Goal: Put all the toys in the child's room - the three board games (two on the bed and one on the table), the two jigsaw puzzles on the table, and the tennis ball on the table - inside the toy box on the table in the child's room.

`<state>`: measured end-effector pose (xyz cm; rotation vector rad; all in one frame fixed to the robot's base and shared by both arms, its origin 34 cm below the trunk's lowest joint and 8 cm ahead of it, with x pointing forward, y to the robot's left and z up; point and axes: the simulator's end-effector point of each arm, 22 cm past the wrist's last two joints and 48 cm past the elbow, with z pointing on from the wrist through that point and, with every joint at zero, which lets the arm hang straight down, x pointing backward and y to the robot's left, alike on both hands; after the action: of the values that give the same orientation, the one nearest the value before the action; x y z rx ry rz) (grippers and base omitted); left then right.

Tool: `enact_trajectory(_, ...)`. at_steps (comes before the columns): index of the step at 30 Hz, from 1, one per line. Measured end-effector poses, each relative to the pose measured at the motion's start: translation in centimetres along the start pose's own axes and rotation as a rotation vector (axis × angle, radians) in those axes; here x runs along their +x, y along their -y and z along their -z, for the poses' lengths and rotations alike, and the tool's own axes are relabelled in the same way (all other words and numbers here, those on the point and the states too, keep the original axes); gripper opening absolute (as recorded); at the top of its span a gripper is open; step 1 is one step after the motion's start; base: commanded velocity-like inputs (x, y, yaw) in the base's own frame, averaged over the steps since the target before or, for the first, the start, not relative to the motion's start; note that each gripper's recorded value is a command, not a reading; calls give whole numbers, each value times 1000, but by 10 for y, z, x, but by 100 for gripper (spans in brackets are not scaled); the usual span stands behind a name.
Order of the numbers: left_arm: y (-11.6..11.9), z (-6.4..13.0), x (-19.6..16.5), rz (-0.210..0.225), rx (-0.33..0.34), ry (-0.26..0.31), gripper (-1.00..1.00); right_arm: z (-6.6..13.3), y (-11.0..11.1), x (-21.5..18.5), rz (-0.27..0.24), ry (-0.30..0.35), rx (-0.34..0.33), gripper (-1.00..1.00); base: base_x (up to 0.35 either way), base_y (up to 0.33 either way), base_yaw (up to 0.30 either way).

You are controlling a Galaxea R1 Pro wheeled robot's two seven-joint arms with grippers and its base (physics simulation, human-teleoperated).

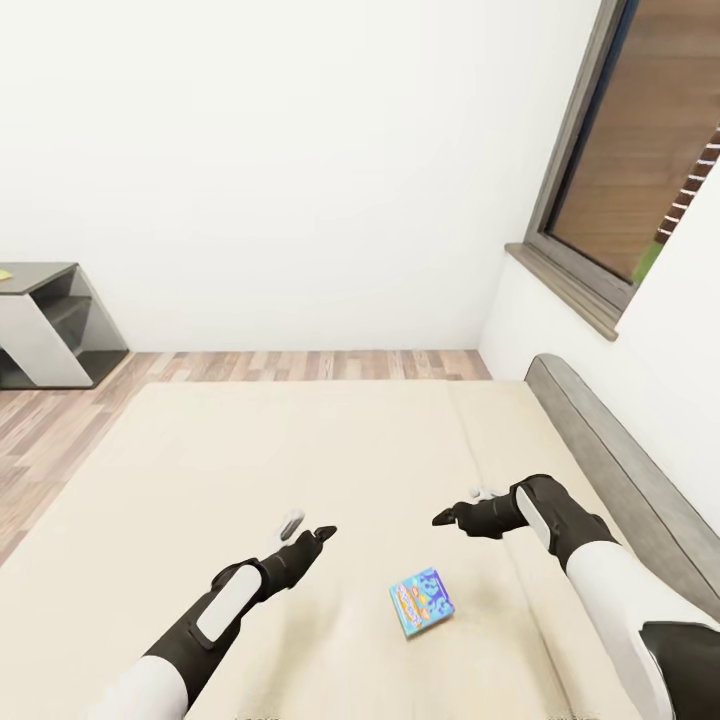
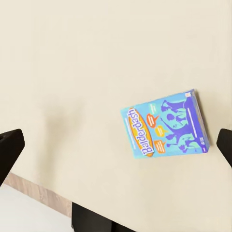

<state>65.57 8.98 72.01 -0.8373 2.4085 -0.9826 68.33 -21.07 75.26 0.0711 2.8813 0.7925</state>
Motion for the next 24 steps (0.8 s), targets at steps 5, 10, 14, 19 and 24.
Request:
enact_trajectory(5, 9, -5, -2, -2, 19, -5, 100, -2, 0, -3, -5, -2, -4, 100, 0, 0, 0)
enact_trajectory(10, 14, -9, 0, -1, 32, -12, 100, -5, -1, -3, -11, -5, -15, 100, 0, 0, 0)
enact_trajectory(14, 13, -11, 2, -1, 36, -17, 100, -8, -3, -3, -14, -8, -34, 100, 0, 0, 0)
enact_trajectory(19, 10, -13, 3, 0, 41, -23, 100, -10, -12, -2, -16, -9, -88, 100, 0, 0, 0)
enact_trajectory(24, 4, -13, 5, 7, 40, -27, 100, -11, -20, -1, -18, -10, -140, 100, 0, 0, 0)
